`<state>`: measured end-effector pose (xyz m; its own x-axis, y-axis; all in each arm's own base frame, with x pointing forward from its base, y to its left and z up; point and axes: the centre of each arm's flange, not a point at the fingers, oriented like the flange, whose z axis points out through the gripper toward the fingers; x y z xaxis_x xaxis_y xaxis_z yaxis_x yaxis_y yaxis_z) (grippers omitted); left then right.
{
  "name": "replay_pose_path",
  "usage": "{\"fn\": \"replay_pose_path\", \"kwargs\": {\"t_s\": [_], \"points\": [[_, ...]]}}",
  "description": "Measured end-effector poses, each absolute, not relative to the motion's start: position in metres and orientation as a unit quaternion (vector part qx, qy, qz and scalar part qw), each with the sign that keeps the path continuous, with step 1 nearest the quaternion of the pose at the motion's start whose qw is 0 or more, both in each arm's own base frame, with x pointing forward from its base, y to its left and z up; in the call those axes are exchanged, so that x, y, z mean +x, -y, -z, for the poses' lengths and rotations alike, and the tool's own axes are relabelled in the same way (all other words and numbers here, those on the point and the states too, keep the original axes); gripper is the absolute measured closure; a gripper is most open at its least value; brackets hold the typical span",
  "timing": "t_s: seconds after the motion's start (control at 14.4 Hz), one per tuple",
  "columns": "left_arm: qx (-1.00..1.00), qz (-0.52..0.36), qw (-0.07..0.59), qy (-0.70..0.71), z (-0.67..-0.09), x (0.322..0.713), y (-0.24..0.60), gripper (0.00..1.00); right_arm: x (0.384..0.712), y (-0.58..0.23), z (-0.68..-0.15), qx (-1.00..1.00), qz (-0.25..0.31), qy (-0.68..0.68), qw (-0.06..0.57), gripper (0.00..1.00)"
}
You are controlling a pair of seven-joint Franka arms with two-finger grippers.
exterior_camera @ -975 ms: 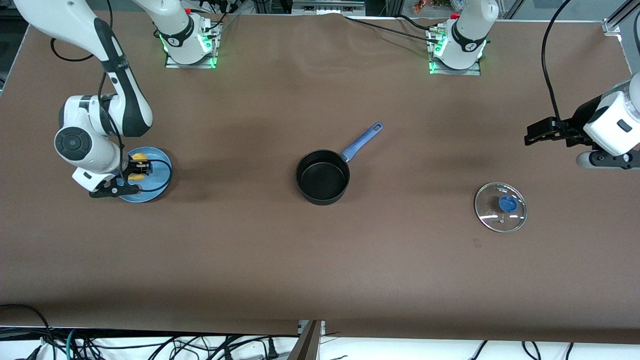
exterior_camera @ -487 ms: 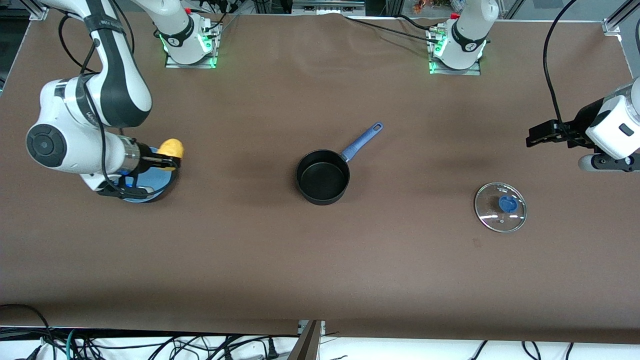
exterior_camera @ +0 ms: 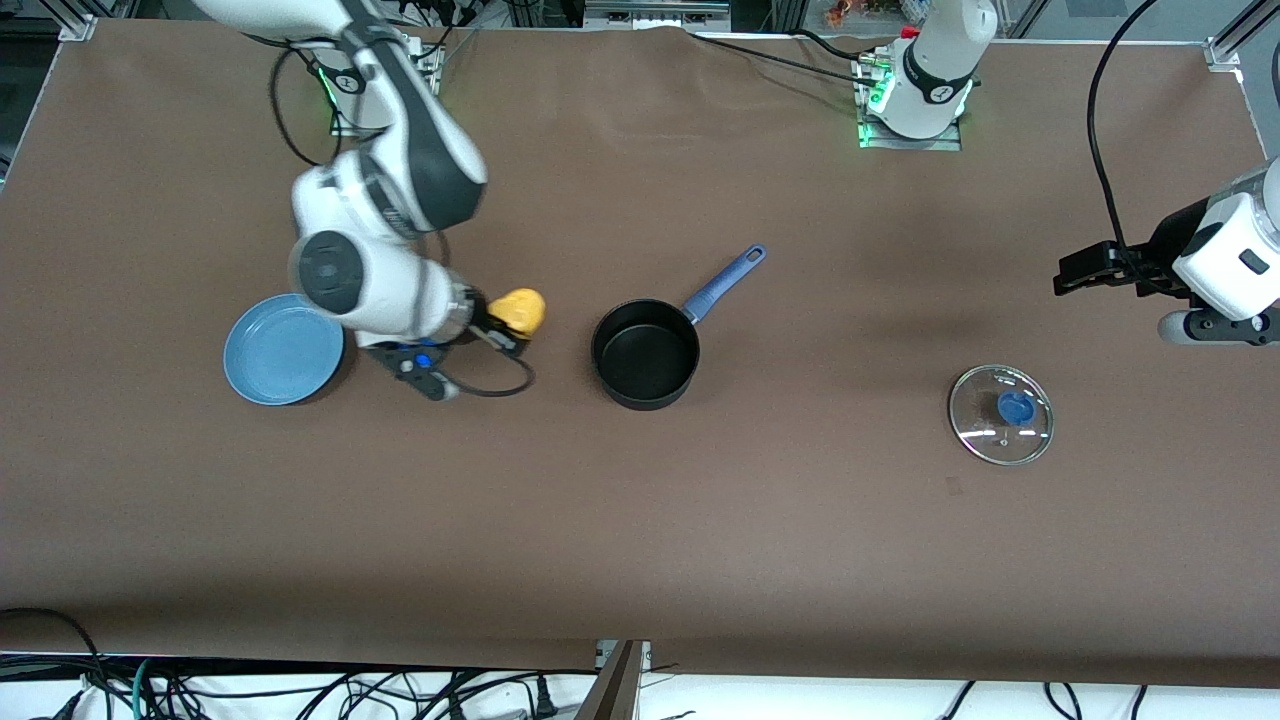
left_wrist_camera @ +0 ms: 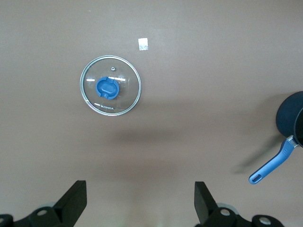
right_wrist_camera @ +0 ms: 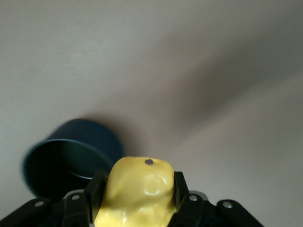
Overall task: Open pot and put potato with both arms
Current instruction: 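Carry the potato over the saucepan and lower it inside, then release the potato and withdraw the right gripper to its side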
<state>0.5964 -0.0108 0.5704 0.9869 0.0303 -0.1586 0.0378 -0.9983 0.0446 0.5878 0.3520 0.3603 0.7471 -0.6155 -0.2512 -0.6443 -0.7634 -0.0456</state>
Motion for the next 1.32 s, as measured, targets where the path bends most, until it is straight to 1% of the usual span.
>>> {"fn": "replay_pose_path", "kwargs": {"t_s": [0.28, 0.56, 0.91, 1.04, 1.18, 1.32], "points": [[0.996, 0.079, 0.024, -0.017, -0.57, 0.596, 0.011, 0.0, 0.571, -0.432, -0.306, -0.908, -0.089, -0.402, 0.076, 0.37], [0.996, 0.08, 0.024, -0.017, -0.57, 0.597, 0.01, 0.0, 0.559, -0.468, -0.248, -0.897, -0.065, -0.426, 0.095, 0.37], [0.996, 0.083, 0.024, -0.018, -0.566, 0.598, 0.01, 0.0, 0.551, -0.482, -0.217, -0.899, -0.058, -0.424, 0.098, 0.37], [0.996, 0.084, 0.024, -0.018, -0.565, 0.598, 0.01, 0.0, 0.55, -0.483, -0.216, -0.899, -0.058, -0.423, 0.098, 0.34], [0.996, 0.084, 0.024, -0.018, -0.565, 0.599, 0.01, 0.0, 0.554, -0.484, -0.224, -0.899, -0.055, -0.423, 0.102, 0.16], [0.996, 0.084, 0.024, -0.018, -0.565, 0.599, 0.01, 0.0, 0.559, -0.482, -0.241, -0.902, -0.056, -0.417, 0.094, 0.0]]}}
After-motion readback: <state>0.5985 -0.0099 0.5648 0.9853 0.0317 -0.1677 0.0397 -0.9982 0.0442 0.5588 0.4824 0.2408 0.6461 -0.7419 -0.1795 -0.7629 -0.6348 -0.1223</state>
